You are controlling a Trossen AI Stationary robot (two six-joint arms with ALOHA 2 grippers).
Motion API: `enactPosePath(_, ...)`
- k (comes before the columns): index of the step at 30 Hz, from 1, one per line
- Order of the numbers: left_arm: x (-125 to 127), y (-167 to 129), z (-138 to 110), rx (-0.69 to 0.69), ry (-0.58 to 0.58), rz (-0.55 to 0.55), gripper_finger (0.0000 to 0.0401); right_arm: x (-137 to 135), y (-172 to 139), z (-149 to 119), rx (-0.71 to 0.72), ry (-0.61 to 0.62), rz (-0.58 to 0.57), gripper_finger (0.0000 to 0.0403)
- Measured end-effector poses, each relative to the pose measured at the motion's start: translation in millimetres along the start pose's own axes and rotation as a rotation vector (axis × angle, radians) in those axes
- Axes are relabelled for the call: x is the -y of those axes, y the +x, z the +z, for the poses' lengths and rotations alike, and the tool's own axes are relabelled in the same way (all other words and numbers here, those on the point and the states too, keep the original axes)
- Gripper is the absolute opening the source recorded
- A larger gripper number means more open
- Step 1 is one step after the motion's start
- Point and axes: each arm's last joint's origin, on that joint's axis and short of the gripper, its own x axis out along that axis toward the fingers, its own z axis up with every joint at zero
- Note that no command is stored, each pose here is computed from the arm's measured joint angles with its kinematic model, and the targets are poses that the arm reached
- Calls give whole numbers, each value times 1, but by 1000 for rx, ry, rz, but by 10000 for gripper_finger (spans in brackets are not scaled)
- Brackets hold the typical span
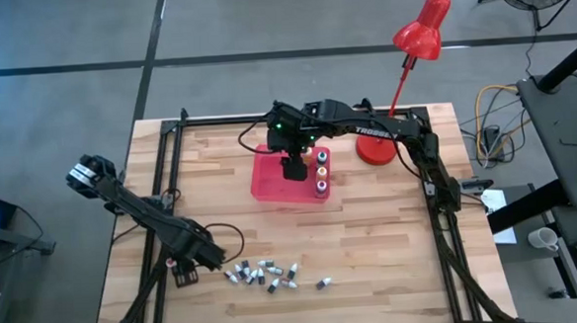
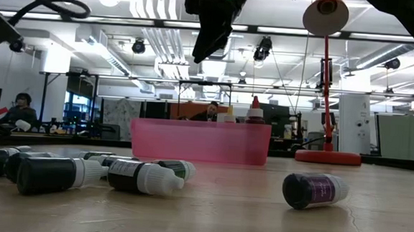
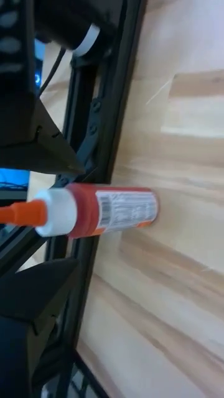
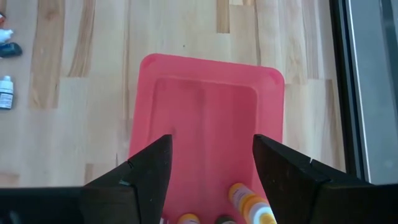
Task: Pick & Place food coloring
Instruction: Put the big orange food coloring bottle into the pink bin
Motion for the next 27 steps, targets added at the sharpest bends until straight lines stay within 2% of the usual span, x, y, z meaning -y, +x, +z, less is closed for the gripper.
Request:
enactPosePath(4, 1, 1, -1, -40, -2, -15, 202, 0, 0, 0, -1, 8, 0, 214)
enactPosePath(11, -3, 1, -8, -79, -7, 32, 202, 0, 2, -1, -8, 16, -1, 214)
enactPosePath(22, 0, 5, -4, -52, 29, 44, 201, 0, 5, -3, -19, 15, 1, 215)
enactPosePath(27, 0, 6, -3, -51, 44, 50, 177, 0, 8, -4, -22, 15, 2, 215)
